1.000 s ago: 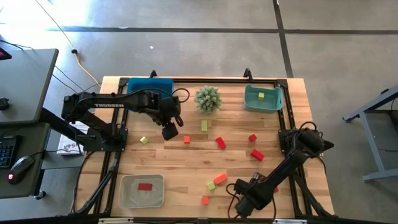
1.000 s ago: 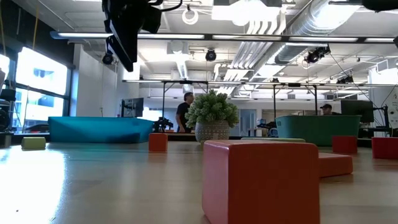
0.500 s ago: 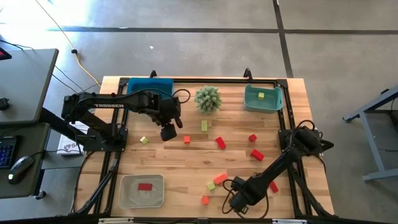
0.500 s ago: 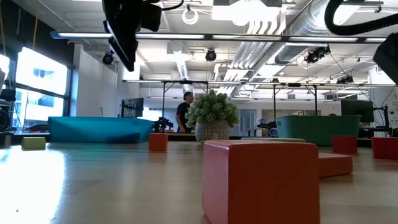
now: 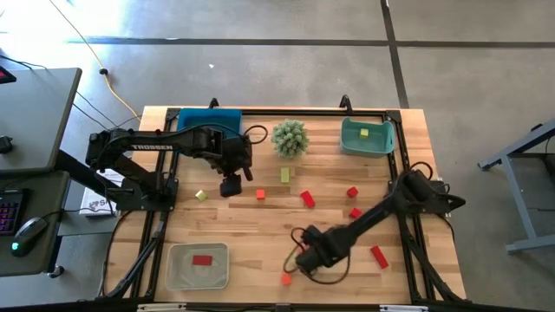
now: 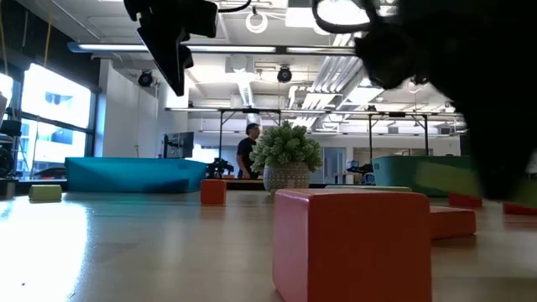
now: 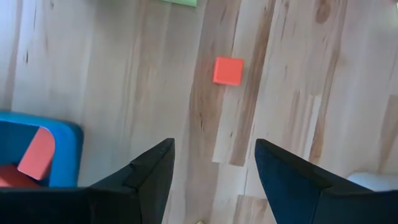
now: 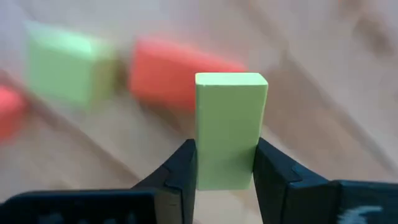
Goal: Sort & place blocks by color
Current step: Put the light green block into the green bin
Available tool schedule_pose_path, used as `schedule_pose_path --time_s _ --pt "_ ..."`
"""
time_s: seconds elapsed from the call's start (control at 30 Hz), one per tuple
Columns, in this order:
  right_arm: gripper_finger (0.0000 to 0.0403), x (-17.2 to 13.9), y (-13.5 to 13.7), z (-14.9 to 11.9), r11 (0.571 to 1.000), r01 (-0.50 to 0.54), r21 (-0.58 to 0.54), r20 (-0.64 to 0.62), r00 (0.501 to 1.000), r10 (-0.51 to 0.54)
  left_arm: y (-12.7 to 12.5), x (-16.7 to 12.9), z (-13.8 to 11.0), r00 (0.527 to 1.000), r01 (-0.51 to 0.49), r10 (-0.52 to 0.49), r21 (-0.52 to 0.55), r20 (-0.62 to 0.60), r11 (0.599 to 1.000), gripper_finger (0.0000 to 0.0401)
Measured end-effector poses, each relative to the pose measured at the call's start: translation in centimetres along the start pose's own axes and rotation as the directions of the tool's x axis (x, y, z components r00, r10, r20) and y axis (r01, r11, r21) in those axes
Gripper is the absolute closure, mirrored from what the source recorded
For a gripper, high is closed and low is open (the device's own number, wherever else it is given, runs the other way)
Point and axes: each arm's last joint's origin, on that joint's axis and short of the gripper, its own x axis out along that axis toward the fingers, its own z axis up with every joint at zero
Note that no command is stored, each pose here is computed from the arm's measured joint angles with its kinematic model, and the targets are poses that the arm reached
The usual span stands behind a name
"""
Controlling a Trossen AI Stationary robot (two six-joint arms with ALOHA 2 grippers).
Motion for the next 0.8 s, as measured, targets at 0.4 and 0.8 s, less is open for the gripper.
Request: schedule_pose_path --time_s 0.4,0.8 --pt "0.0308 -6.0 -1.9 8.4 0.99 0.14 -0.011 0.147 0.98 -0.137 0.0 0.0 0.0 1.0 0.0 0.0 0.054 0.0 0.999 0.019" --pt "0.0308 -10.5 -8.0 15.1 0.892 0.411 -0.189 0.169 0.908 -0.383 0.0 0.0 0.0 1.0 0.0 0.0 0.036 -0.004 0.999 0.019"
